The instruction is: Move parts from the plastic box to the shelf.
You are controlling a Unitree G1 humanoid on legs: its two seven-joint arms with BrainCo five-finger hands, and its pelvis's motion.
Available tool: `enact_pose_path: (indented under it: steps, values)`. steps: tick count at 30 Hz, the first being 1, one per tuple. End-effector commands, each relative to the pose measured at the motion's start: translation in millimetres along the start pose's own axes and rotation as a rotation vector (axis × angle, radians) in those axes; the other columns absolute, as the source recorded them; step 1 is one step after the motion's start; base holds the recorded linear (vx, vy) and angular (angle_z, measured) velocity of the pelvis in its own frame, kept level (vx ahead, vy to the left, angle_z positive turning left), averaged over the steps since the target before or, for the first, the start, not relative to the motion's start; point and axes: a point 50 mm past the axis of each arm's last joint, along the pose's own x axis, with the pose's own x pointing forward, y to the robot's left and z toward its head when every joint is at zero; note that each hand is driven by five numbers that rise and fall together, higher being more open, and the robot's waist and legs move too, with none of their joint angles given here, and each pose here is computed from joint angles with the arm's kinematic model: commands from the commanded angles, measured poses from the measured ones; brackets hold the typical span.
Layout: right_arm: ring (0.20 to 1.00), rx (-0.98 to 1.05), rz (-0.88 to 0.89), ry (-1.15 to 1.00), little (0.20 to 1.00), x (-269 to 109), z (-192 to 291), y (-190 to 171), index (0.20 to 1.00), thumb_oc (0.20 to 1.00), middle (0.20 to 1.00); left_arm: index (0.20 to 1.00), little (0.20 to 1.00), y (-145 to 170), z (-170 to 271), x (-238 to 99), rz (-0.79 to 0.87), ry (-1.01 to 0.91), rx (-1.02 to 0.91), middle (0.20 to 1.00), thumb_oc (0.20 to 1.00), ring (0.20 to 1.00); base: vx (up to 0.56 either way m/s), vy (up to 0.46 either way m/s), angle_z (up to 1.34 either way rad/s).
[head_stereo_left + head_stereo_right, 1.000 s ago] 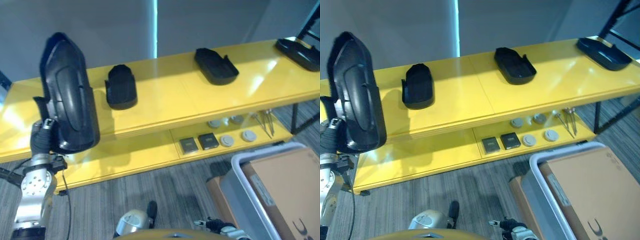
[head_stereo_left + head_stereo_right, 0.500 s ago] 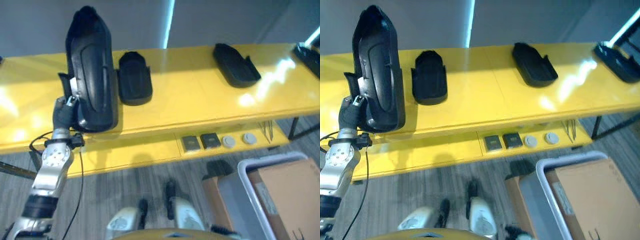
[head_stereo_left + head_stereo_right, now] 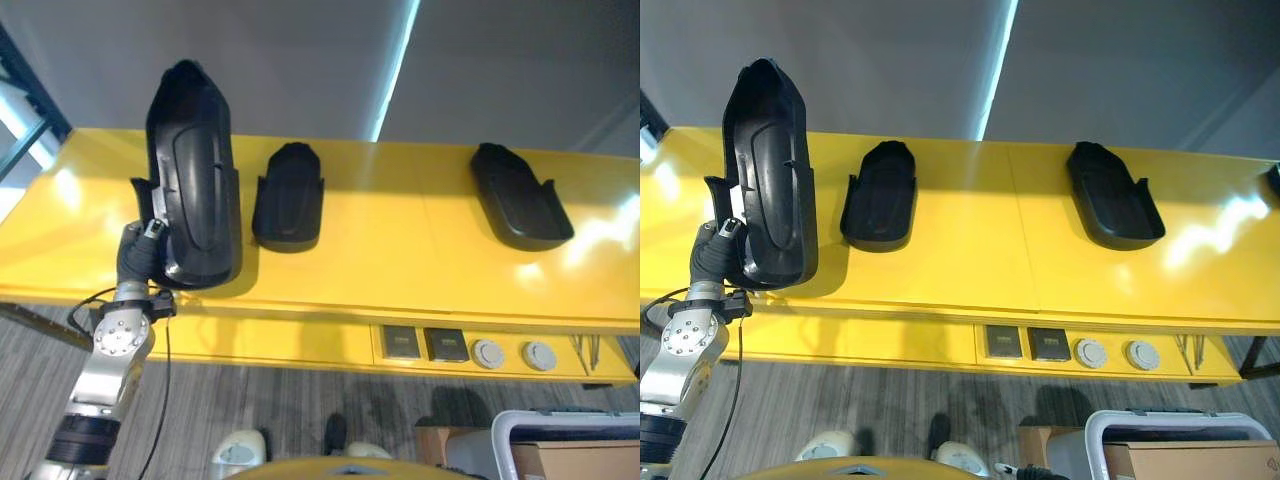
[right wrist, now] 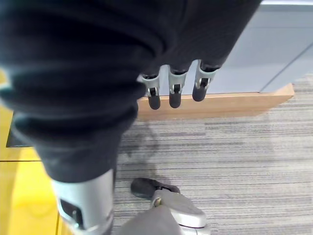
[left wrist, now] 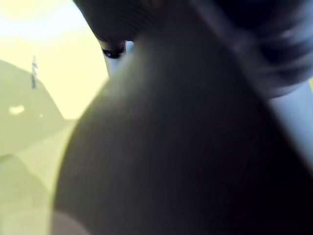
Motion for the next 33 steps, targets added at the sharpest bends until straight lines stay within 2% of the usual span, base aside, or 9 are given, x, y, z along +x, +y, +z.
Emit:
enact_pose_path:
  steps: [1, 5, 11, 17, 22, 25, 33]
  values:
    - [1.0, -0.063, -0.048, 0.034, 1.0, -0.8, -8.7, -20.1, 1.0, 1.0, 1.0, 0.2, 0.2, -4.6, 50.9, 10.3, 0.002, -0.263, -0.059, 0.2, 0.2, 0.2, -0.03, 0.456, 0.19]
    - [1.0, -0.086, -0.074, 0.03, 1.0, -1.4, -3.9, -32.6, 1.0, 1.0, 1.0, 0.2, 0.2, -11.8, 52.5, 13.5, -0.003, -0.264, -0.077, 0.2, 0.2, 0.2, -0.03, 0.436, 0.14]
    - [1.0, -0.036, -0.062, -0.002, 1.0, -0.4, 5.2, -24.6, 1.0, 1.0, 1.0, 0.2, 0.2, -9.8, 52.9, 18.4, -0.022, -0.246, 0.014, 0.2, 0.2, 0.2, 0.01, 0.444, -0.12]
    - [1.0, -0.019, -0.042, -0.046, 1.0, -1.5, 6.6, -14.2, 1.0, 1.0, 1.0, 0.2, 0.2, 14.0, 47.6, 15.1, -0.006, -0.209, 0.089, 0.2, 0.2, 0.2, 0.01, 0.271, -0.12]
    - [1.0, -0.089, -0.024, -0.044, 1.0, -2.8, 0.0, -10.1, 1.0, 1.0, 1.0, 0.2, 0.2, 31.7, 42.6, 18.4, 0.098, -0.171, 0.121, 0.2, 0.2, 0.2, 0.04, 0.067, -0.28]
    - [1.0, -0.154, -0.023, -0.019, 1.0, -2.1, -7.2, -10.7, 1.0, 1.0, 1.0, 0.2, 0.2, 35.9, 37.7, 29.0, 0.172, -0.138, 0.231, 0.2, 0.2, 0.2, 0.05, -0.132, 0.12]
    - [1.0, -0.22, -0.012, -0.001, 1.0, -4.4, -7.4, -17.7, 1.0, 1.0, 1.0, 0.2, 0.2, 64.0, 33.9, 56.9, 0.187, 0.011, 0.458, 0.2, 0.2, 0.2, 0.1, -0.081, 0.03]
